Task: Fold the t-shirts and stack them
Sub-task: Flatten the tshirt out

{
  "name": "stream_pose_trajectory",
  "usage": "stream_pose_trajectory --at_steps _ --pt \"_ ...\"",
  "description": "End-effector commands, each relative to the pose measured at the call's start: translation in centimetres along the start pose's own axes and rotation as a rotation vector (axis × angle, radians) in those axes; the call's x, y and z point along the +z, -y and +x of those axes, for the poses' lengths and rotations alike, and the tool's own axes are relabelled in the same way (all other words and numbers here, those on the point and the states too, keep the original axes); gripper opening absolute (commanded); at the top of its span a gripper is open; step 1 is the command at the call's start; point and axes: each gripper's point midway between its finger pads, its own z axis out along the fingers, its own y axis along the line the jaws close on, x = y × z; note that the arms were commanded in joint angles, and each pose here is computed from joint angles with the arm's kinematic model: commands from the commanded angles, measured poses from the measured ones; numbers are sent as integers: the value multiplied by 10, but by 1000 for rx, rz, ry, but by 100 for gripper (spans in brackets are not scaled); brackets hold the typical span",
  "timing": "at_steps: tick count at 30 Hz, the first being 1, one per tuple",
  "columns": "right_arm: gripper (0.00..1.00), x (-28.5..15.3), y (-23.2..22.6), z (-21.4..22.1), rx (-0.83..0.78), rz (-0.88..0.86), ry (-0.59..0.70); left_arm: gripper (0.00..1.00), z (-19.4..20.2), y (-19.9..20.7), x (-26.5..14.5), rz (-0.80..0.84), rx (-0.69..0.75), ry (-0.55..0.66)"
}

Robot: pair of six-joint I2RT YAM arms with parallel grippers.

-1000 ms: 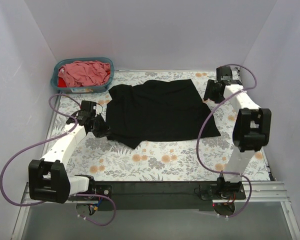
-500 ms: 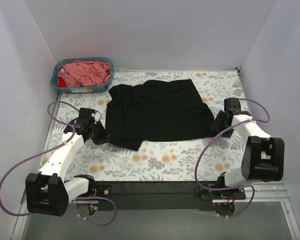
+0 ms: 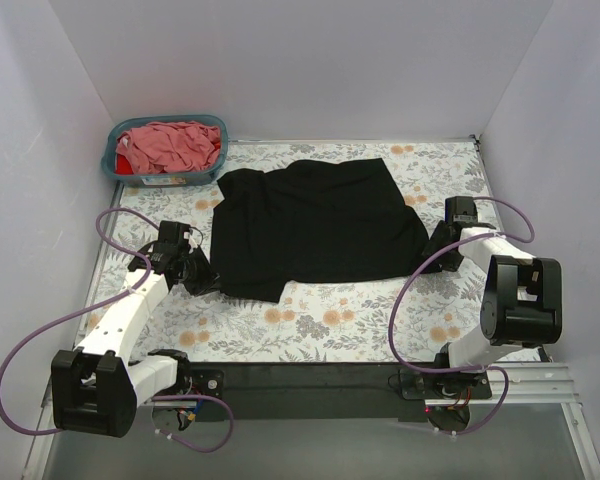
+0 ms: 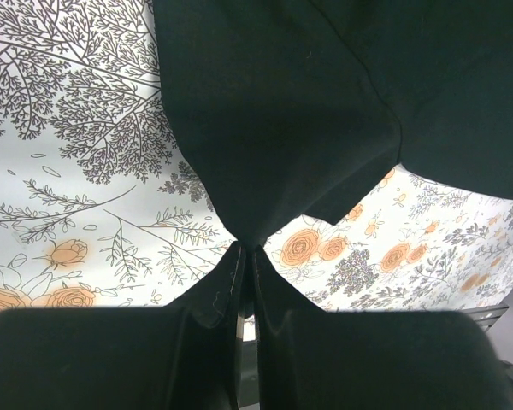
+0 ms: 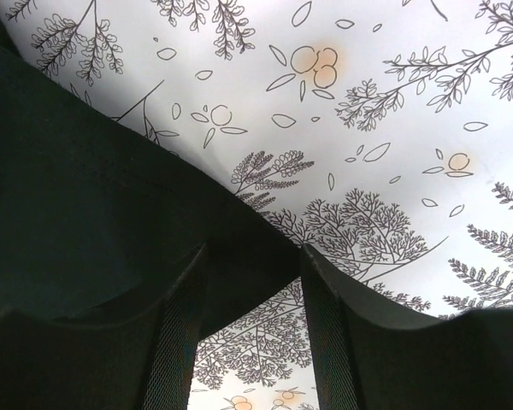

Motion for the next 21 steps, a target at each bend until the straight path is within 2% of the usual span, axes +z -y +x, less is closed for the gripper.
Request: stream_pose_trajectory --at_steps 1,6,15,21 --pt "54 6 10 5 11 40 10 0 -1 4 -6 25 4 15" --pt "51 10 19 22 -2 65 -41 0 0 2 -5 21 5 9" --pt "52 -7 24 10 -36 99 -24 0 -5 6 -8 24 9 21" --pt "52 -8 25 22 -33 91 -61 0 -5 6 -9 24 13 23"
